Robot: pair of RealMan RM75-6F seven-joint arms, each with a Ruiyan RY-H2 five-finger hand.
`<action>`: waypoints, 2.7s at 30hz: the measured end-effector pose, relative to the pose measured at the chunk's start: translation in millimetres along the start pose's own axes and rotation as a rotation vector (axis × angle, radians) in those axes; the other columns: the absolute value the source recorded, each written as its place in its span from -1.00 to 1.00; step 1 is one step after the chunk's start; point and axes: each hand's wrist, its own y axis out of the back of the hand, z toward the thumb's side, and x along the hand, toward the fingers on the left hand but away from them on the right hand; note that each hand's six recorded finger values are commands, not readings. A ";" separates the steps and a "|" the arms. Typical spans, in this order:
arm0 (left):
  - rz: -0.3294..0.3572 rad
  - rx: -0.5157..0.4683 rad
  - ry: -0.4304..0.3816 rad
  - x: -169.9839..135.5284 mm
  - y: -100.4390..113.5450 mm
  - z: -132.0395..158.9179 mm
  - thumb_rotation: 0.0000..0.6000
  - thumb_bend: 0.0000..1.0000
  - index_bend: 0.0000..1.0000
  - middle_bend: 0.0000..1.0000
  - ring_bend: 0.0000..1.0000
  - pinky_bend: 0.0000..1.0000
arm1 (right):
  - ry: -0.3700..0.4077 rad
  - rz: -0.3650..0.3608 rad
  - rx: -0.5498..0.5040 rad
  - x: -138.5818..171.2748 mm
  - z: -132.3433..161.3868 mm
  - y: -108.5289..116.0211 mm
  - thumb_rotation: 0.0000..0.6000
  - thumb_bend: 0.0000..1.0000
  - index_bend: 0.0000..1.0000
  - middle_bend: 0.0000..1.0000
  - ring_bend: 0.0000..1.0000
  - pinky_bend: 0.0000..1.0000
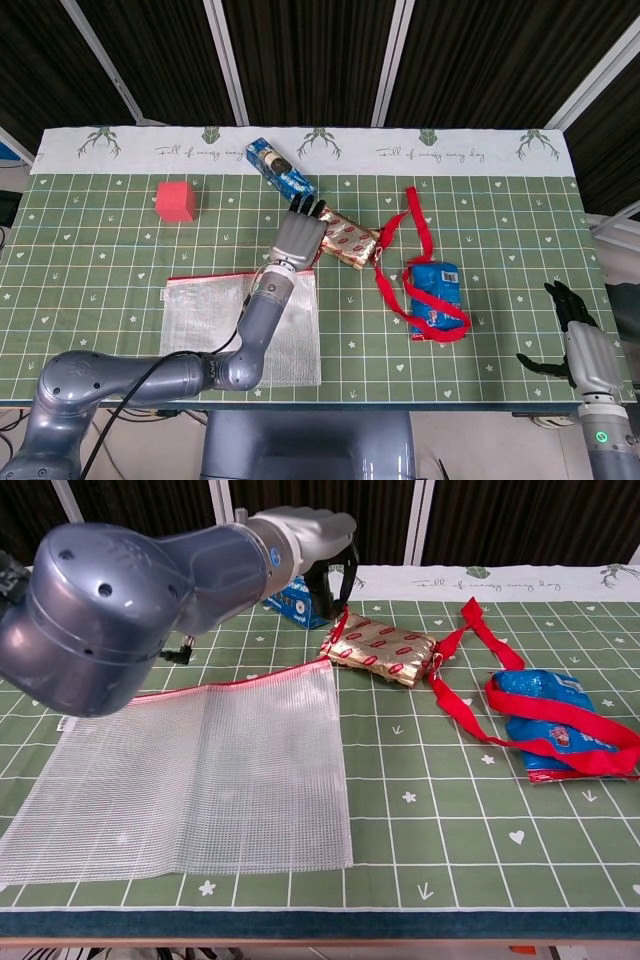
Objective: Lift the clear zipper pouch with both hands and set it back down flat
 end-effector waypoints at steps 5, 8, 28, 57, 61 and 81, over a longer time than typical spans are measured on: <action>0.035 -0.030 -0.014 2.9 21.3 7.2 1.00 -0.26 0.13 -0.75 -1.00 -1.00 | -0.048 0.068 -0.154 -12.8 21.8 -3.5 1.00 -0.49 -0.78 -1.00 -1.00 -0.60; 0.049 -0.052 -0.028 1.9 30.6 11.9 1.00 -0.26 0.13 -0.75 -1.00 -1.00 | -0.072 0.109 -0.260 -24.9 39.8 -4.7 1.00 -0.47 -0.67 -1.00 -1.00 -0.60; 0.108 -0.118 -0.107 -9.2 73.8 36.1 1.00 -0.26 0.13 -0.75 -1.00 -1.00 | -0.045 0.335 -0.592 -82.2 197.4 -63.3 1.00 -0.36 -0.30 -0.94 -1.00 -0.60; 0.115 -0.133 -0.128 -14.8 88.7 44.2 1.00 -0.26 0.13 -0.75 -1.00 -1.00 | -0.120 0.333 -0.621 -103.4 245.0 -107.5 1.00 -0.19 -0.09 -0.87 -1.00 -0.60; 0.112 -0.134 -0.129 -15.2 88.4 44.6 1.00 -0.26 0.13 -0.75 -1.00 -1.00 | -0.131 0.334 -0.621 -104.4 245.1 -110.6 1.00 -0.15 -0.08 -0.86 -1.00 -0.60; 0.116 -0.136 -0.129 -17.6 90.9 43.9 1.00 -0.26 0.13 -0.75 -1.00 -1.00 | -0.139 0.344 -0.636 -104.4 257.0 -117.0 1.00 -0.06 0.05 -0.82 -1.00 -0.60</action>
